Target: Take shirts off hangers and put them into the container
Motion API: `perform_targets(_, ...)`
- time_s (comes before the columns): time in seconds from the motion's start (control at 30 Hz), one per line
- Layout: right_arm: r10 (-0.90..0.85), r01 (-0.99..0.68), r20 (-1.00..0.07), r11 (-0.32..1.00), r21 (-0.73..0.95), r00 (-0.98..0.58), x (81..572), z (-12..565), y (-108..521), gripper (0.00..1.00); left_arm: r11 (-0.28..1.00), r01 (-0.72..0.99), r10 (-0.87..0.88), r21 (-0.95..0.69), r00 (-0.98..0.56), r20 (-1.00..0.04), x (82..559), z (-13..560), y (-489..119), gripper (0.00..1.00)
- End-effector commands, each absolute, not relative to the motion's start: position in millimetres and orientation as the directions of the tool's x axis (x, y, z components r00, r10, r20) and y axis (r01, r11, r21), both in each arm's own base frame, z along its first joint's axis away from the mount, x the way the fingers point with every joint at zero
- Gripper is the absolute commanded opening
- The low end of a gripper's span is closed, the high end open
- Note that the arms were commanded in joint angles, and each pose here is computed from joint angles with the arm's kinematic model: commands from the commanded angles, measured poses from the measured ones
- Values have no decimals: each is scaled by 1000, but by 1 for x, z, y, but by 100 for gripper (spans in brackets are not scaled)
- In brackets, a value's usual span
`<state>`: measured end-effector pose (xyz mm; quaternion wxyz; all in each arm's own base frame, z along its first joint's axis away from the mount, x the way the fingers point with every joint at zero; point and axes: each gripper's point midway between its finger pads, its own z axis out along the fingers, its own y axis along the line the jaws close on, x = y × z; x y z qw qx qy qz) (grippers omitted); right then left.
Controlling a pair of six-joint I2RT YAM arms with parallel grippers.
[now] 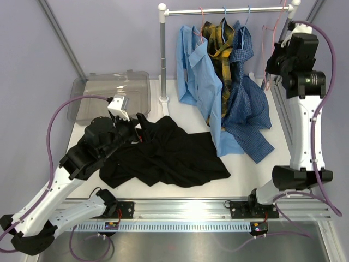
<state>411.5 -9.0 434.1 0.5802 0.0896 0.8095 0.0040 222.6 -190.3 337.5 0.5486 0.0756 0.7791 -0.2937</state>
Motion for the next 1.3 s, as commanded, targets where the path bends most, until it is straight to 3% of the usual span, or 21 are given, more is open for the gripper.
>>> perform_targets(0.0,113,69,-962,993,98,-249,435,457,-9,0,808,446,-211,-384,-390,-896,220,336,-191,99)
perform_targets(0.33,136,73,-946,990,120,-295,477,436,-20,0,825,417,-198,-381,-419,-886,223,320,-191,99)
perform_targets(0.73,147,107,-921,988,116,-362,474,397,-27,2,836,373,-167,-403,-527,-833,221,275,-198,99)
perform_targets(0.83,147,103,-925,988,118,-351,465,403,-25,14,845,345,-158,-409,-570,-807,221,258,-199,99)
perform_targets(0.97,140,92,-937,989,117,-320,447,416,-23,43,852,313,-160,-419,-608,-778,220,242,-200,99)
perform_targets(1.1,115,76,-951,992,97,-288,422,435,-21,80,853,311,-127,-420,-656,-744,218,224,-207,99)
perform_targets(1.17,114,69,-964,993,100,-242,402,455,-19,89,852,300,-110,-430,-700,-706,216,209,-214,99)
perform_targets(1.2,121,69,-968,992,109,-222,395,461,-19,99,851,280,-121,-444,-718,-685,216,204,-216,99)
perform_targets(1.27,135,59,-982,990,128,-133,370,488,-16,99,863,250,-105,-440,-762,-639,216,185,-223,99)
